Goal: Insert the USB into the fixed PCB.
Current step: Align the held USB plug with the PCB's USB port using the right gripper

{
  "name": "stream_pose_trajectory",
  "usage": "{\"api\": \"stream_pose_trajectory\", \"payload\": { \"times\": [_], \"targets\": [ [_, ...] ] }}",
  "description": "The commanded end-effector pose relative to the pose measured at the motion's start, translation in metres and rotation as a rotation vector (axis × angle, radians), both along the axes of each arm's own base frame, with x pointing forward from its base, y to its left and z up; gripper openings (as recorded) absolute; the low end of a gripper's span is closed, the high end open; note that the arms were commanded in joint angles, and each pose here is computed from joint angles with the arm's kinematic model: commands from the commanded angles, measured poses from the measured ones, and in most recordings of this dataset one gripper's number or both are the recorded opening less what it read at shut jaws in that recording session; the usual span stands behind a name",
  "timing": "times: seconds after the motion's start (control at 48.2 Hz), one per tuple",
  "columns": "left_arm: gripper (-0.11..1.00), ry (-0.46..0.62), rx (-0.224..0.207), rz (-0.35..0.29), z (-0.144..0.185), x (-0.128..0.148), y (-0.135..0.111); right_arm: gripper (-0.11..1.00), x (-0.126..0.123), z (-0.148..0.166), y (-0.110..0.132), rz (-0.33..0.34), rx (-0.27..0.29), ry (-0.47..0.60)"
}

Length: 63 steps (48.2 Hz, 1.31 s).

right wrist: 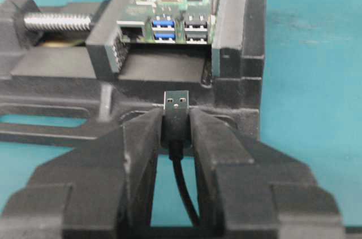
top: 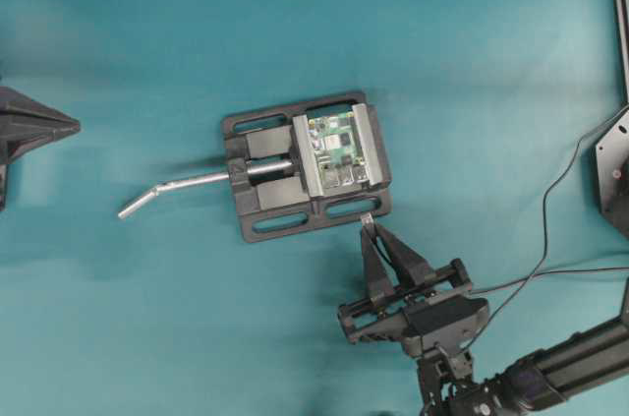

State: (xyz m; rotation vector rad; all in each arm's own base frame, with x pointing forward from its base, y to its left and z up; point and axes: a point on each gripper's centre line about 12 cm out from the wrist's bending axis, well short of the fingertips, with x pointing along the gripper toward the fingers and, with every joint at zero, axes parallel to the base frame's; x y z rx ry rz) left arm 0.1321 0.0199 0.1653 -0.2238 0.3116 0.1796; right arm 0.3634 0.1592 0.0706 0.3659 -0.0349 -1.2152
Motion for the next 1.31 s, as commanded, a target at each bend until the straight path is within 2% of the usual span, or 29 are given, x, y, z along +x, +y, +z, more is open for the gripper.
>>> {"api": "stream_pose_trajectory", "payload": {
  "times": [0.0, 0.788, 1.286],
  "targets": [
    [-0.01, -0.025, 0.006, 0.005, 0.011, 0.003, 0.001, 0.21, 0.004, 0.009, 0.003, -0.009, 0.012, -0.024],
    [0.0, -0.026, 0.003, 0.006, 0.011, 0.003, 0.001, 0.21, 0.0, 0.014, 0.002, -0.051, -0.028, -0.027],
    [0.0, -0.026, 0.004, 0.005, 0.011, 0.003, 0.001, 0.21, 0.009, 0.021, -0.003, -0.076, -0.029, -0.048]
  ]
}}
